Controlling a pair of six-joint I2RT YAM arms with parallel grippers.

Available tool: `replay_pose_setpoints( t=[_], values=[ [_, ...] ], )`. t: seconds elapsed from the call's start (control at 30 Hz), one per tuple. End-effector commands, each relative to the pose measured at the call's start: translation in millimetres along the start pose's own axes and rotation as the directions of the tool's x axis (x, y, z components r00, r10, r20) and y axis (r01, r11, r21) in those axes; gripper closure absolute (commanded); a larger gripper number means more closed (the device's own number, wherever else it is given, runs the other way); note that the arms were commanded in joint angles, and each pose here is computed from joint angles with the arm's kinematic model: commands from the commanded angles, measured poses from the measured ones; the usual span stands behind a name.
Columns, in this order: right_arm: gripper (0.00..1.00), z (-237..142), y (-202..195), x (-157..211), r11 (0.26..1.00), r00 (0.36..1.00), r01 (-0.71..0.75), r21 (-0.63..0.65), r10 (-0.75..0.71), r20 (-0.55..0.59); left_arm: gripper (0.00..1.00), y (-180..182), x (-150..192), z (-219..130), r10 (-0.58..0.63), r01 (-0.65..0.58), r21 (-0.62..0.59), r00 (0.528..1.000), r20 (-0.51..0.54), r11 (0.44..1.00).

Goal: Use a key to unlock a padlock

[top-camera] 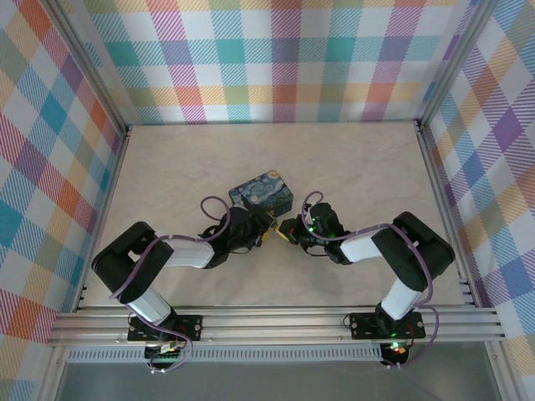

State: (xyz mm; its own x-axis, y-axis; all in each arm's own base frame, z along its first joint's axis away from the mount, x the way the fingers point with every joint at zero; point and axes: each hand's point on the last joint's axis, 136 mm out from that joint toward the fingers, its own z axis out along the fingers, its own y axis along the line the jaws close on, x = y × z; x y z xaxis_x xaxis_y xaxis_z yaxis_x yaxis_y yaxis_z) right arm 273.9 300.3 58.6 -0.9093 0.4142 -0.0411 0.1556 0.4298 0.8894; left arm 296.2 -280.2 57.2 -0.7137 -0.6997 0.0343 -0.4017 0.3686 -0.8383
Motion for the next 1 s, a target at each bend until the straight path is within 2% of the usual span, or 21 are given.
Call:
replay_pose_setpoints(
  t=[0.0, 0.43, 0.63, 0.77, 0.97],
  values=[
    [1.00, 3.8, -7.9, 8.1, 0.999, 0.998, -0.003, 0.034, 0.005, -0.068, 0.53, 35.8, -12.1, -9.2, -0.012, 0.016, -0.127, 0.999, 0.032, 0.992],
    [1.00, 1.7, -6.0, 3.9, 0.999, 0.999, 0.033, 0.029, -0.031, -0.041, 0.54, 30.3, -43.6, -20.7, 0.039, -0.024, -0.148, 0.994, 0.100, 0.989],
    [1.00, 2.6, -3.7, 4.2, 0.999, 0.998, 0.037, 0.021, -0.036, -0.045, 0.54, 11.7, -61.7, -20.2, 0.048, -0.034, -0.113, 0.992, 0.119, 0.993],
    [1.00, 3.1, -4.1, 4.2, 0.999, 0.998, 0.035, 0.018, -0.034, -0.045, 0.54, 3.0, -61.0, -21.3, 0.079, -0.068, -0.106, 0.991, 0.107, 0.992],
    [1.00, 2.7, -1.8, 3.5, 0.999, 0.999, 0.031, 0.005, -0.031, -0.039, 0.54, 9.2, -46.8, -30.9, 0.101, -0.092, -0.105, 0.991, 0.083, 0.990]
  ],
)
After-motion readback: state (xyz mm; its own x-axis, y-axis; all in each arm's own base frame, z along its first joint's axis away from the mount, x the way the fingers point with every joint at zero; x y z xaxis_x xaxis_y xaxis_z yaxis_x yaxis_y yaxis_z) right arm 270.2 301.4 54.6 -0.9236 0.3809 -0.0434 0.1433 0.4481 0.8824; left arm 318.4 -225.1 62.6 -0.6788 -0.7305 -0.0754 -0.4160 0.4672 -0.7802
